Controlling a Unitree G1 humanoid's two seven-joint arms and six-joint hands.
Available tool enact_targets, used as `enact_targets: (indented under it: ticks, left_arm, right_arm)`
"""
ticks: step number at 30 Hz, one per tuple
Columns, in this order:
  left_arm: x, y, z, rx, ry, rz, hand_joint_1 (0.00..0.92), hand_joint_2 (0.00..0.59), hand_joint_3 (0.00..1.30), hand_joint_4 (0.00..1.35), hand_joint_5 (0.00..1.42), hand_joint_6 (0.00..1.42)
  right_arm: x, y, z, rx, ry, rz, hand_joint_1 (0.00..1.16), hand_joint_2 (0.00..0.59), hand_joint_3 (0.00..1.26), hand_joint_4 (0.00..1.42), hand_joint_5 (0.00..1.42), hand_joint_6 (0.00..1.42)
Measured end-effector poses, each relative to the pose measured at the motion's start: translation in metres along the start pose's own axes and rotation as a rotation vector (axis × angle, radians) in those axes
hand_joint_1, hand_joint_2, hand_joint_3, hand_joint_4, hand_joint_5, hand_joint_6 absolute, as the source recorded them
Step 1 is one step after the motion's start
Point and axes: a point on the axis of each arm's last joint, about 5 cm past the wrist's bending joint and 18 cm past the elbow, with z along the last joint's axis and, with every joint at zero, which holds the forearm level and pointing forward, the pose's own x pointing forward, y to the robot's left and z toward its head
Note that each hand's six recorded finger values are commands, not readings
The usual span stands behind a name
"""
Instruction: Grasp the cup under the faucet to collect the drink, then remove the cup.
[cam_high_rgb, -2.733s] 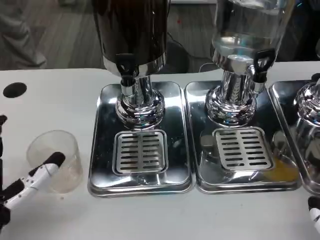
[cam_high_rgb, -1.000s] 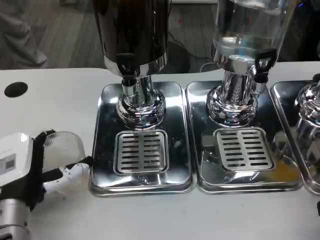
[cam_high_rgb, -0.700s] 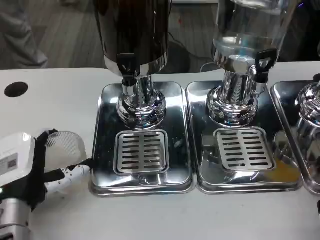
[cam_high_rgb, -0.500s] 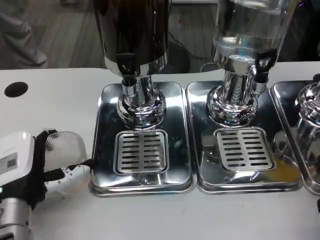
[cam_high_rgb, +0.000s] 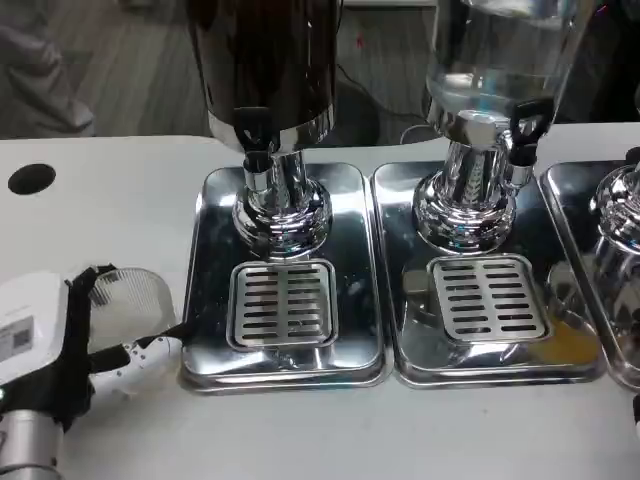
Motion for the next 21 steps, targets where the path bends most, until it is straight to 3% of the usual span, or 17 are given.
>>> enact_targets:
  ticks: [21]
  left_arm:
    - [0.001, 0.024, 0.0125, -0.063, -0.078, 0.116, 0.389, 0.098, 0.45, 0.5, 0.66, 0.7]
  right_arm:
    - [-0.001, 0.0026, -0.0014, 0.007, 0.008, 0.011, 0.23, 0.459, 0.11, 0.0, 0.0, 0.0]
